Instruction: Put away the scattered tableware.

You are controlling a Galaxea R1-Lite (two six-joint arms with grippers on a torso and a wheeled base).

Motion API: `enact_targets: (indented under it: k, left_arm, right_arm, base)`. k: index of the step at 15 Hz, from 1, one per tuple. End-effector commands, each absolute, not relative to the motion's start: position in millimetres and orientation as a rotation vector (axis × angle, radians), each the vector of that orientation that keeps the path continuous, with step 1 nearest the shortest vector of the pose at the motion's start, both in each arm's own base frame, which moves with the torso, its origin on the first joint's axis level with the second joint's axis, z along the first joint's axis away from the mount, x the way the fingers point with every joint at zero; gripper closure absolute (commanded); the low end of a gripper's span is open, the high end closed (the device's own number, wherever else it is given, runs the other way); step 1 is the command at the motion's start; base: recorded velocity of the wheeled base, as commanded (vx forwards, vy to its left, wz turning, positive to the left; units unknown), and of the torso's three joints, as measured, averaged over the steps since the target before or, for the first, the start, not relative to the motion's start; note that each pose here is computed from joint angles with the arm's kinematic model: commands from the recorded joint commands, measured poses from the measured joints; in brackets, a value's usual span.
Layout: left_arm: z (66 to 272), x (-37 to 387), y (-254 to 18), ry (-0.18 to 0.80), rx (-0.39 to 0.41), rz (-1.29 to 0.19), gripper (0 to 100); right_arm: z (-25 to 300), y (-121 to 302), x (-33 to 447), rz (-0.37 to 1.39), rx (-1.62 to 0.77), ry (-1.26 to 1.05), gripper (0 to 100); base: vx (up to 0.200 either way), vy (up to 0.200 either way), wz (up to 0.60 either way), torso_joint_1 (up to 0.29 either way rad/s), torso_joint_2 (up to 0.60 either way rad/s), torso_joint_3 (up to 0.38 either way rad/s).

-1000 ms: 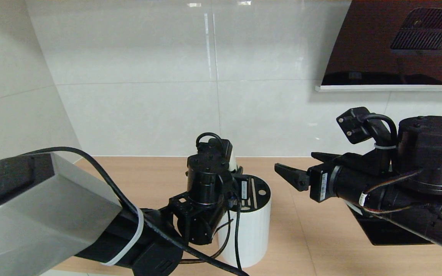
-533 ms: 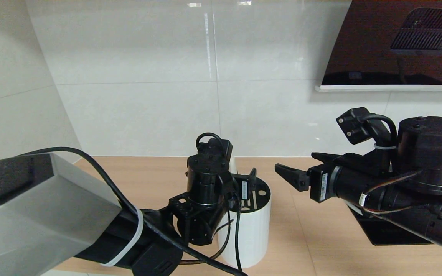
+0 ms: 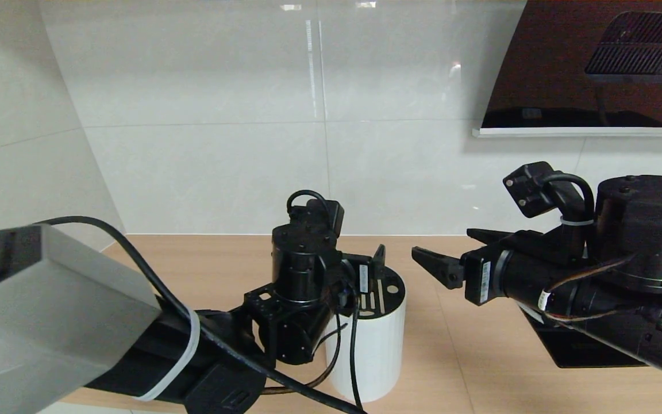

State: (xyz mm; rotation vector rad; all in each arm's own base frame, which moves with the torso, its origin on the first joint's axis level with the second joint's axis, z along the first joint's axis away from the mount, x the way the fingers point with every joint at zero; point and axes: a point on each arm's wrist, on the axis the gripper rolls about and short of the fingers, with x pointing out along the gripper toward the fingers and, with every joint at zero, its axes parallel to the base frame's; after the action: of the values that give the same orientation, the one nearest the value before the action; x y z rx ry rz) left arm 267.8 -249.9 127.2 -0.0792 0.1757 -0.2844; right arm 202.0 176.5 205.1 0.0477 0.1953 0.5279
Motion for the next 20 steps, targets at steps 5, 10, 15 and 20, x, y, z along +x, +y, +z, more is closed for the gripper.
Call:
enact_targets:
  k: [5,10,15,20]
  left_arm:
    - [257.2,205.0,-184.0,-0.156,-0.192,-0.303,0]
    - [270.3,156.6,-99.5,-0.229,-0.171,-0.187,0]
    - [239.7,58.4,-18.0,-0.217,-0.128,-0.068,0]
    - [201.1,-20.5,9.6,-0.204,-0.084,0.021,0]
  right_arm:
    - [219.0,168.7,194.5,0.508,0.069,0.143,0]
    - [252.8,98.0,129.3,0.398,0.116,-0.06,0]
    - [202.6,7.4,32.8,0.125,0.011,-0.137,0]
    - [178.8,-13.6,-34.4,-0.06,0.042,-0.177,0]
  base:
    - [0.0,0.0,0.0,0.0,0.0,0.0]
    - [0.0,0.0,0.0,0.0,0.0,0.0]
    - [0.0,0.0,0.0,0.0,0.0,0.0]
    - [0.0,0.0,0.0,0.0,0.0,0.0]
